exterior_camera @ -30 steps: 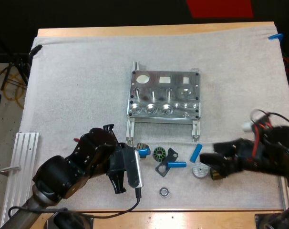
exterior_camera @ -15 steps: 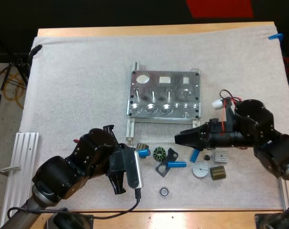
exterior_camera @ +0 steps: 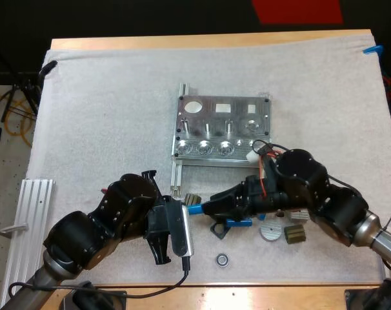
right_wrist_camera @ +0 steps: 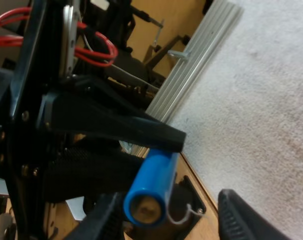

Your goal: Load cells from left to right

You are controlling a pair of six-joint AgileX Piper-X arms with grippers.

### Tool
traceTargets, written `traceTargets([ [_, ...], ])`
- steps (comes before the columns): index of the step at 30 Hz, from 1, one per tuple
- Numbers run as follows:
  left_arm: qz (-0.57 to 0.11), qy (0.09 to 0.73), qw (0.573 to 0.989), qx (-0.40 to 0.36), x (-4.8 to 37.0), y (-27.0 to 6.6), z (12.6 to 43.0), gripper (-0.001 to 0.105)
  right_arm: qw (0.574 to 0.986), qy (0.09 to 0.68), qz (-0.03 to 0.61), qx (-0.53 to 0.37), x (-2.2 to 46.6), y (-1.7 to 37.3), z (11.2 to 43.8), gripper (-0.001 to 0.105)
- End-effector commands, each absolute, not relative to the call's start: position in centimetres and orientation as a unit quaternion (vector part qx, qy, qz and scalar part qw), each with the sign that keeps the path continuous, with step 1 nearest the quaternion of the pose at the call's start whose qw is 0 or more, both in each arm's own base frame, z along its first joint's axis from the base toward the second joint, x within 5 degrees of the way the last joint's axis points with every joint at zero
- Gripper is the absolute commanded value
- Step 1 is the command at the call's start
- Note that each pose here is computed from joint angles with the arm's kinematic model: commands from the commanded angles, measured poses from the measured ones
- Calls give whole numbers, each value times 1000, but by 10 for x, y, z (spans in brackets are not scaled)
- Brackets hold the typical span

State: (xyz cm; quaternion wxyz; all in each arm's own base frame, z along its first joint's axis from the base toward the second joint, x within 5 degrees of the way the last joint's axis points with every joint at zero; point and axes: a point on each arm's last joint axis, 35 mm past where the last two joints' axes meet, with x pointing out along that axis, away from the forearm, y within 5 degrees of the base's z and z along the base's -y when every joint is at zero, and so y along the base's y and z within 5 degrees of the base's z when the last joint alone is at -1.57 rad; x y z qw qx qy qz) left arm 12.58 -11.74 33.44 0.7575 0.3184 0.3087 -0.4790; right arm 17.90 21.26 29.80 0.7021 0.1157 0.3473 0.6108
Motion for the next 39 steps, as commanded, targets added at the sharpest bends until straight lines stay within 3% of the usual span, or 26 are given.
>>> traceTargets([
  [1,-481,305,760,312,125,-118,337,0,703,333,617,117,179,217,304,43],
  [14,-481,305,760,312,125,-118,337,0,703,330,619,113,173,239,297,40],
  [17,-481,305,760,312,125,-118,337,0,703,330,619,113,173,239,297,24],
  [20,-481,305,760,312,125,-118,337,0,703,330,619,113,173,239,297,0],
  [23,-481,305,760,312,125,-118,337,1,706,329,617,112,173,238,297,0],
  [26,-459,309,771,314,126,-117,339,11,706,329,617,112,173,238,297,0],
  [28,-426,313,790,311,128,-115,345,32,706,329,617,112,173,238,297,0],
  [29,-423,312,793,308,128,-115,347,36,706,329,617,112,173,238,297,0],
  [31,-413,313,806,287,128,-115,355,58,709,325,616,110,173,239,297,0],
  [32,-409,316,809,279,128,-115,357,62,710,324,616,110,173,238,298,0],
  [36,-379,361,825,212,116,-104,366,56,736,289,605,96,173,235,313,0],
  [39,-367,345,841,196,101,-90,375,49,770,265,577,69,173,231,326,0],
])
